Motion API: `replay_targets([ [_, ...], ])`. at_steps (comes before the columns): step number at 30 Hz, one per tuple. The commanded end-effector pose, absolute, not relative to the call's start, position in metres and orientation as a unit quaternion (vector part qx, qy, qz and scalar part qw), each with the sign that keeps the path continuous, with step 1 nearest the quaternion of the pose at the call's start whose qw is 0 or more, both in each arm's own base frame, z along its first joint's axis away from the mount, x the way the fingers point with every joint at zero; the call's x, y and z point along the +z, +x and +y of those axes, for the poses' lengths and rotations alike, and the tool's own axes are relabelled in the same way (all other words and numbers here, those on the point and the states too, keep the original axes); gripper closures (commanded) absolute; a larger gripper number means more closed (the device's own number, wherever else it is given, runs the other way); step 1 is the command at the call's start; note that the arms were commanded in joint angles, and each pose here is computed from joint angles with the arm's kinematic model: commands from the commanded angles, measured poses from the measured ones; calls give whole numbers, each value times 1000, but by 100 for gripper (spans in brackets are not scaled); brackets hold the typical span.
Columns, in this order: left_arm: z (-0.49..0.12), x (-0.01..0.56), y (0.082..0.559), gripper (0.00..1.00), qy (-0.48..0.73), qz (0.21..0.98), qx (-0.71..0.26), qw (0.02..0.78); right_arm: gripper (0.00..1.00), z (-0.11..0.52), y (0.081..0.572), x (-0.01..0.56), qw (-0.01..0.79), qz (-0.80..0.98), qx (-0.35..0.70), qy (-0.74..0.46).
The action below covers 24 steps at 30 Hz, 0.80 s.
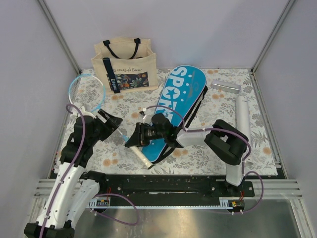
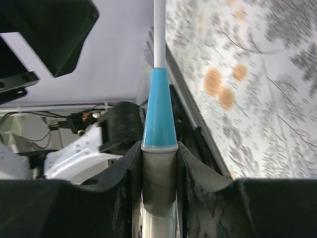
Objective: Pack up the badminton gear
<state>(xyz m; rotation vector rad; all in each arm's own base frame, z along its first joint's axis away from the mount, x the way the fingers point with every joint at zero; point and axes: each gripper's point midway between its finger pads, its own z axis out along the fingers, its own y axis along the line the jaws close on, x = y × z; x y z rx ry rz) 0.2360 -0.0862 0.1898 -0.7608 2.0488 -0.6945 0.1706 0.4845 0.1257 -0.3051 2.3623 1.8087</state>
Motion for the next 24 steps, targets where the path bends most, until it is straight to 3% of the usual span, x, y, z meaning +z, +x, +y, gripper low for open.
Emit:
replay_targets([
  [1,-85,255,239,18,-220,794,-280,492,100,480,179,233,161,685,696,-142],
  [8,-89,310,233,1,-164,766,-297,546,100,452,190,292,207,642,726,-132],
  [18,-125,310,239,1,-84,760,-371,527,100,347,255,315,343,641,686,-27],
  [24,-146,284,249,11,-23,789,-373,488,100,282,259,296,414,671,615,28],
])
